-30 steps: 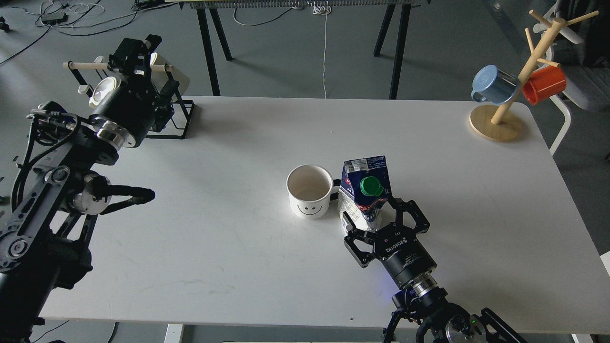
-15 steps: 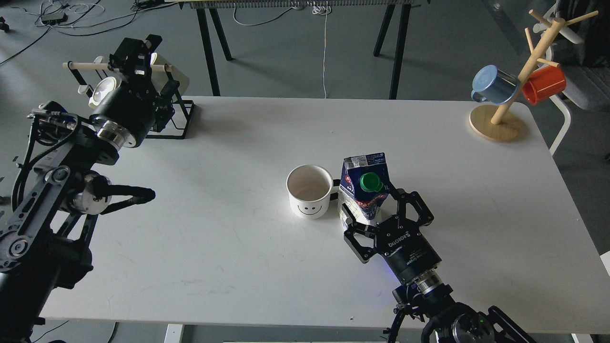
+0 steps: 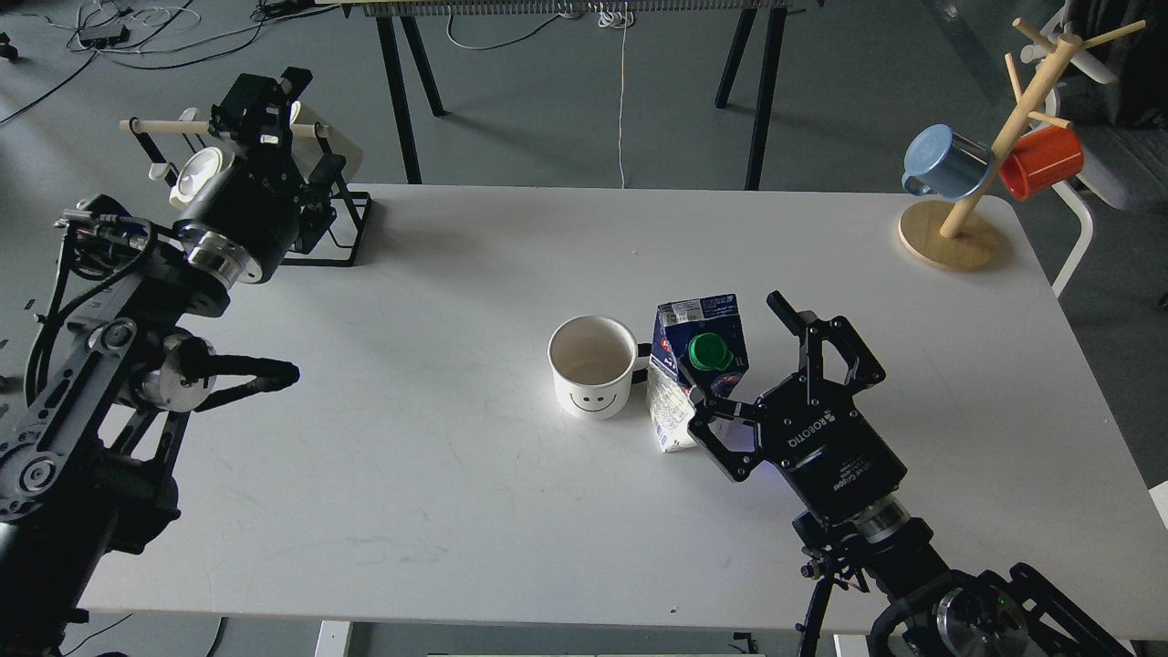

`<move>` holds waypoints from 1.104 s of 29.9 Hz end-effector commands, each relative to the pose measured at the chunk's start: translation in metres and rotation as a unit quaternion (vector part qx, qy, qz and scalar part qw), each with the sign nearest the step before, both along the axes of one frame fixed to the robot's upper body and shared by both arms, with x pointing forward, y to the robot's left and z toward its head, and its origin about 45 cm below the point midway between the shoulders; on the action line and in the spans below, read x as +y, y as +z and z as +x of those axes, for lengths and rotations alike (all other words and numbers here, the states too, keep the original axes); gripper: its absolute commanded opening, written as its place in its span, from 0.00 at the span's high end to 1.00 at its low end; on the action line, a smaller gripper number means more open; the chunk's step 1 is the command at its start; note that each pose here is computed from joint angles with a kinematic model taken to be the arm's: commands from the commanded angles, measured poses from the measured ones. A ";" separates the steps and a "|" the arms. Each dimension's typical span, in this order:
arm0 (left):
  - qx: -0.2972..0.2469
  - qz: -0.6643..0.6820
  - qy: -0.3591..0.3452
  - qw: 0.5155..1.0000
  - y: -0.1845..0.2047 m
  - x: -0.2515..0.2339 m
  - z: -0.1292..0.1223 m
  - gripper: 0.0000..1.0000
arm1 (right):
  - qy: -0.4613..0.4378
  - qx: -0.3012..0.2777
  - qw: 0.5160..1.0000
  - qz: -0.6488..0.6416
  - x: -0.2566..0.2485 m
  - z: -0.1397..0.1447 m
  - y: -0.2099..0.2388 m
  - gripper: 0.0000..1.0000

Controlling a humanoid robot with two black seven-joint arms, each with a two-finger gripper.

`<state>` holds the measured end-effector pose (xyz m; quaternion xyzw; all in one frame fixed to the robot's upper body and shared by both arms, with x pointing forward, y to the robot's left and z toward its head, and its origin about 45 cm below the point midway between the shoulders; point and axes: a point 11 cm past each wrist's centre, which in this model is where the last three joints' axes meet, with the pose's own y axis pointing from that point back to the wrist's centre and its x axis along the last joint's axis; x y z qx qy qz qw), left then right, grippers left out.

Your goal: Place cup and milk with both arms

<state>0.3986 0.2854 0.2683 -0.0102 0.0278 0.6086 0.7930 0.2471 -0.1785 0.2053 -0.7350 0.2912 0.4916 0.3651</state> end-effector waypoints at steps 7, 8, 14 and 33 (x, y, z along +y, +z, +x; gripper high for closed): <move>-0.009 -0.002 0.006 1.000 0.008 0.002 0.003 0.01 | -0.083 -0.091 0.990 -0.076 -0.092 0.063 0.060 0.03; -0.012 -0.003 0.007 1.000 0.011 0.002 0.004 0.01 | -0.098 -0.095 0.986 -0.091 -0.106 0.070 0.063 0.03; -0.029 -0.021 -0.004 0.999 0.023 -0.013 0.006 0.01 | -0.176 -0.086 0.966 -0.167 -0.177 0.112 0.066 0.03; 0.053 -0.271 0.062 0.959 -0.020 -0.004 0.020 0.01 | -0.207 -0.055 0.942 -0.259 -0.222 0.143 0.054 0.01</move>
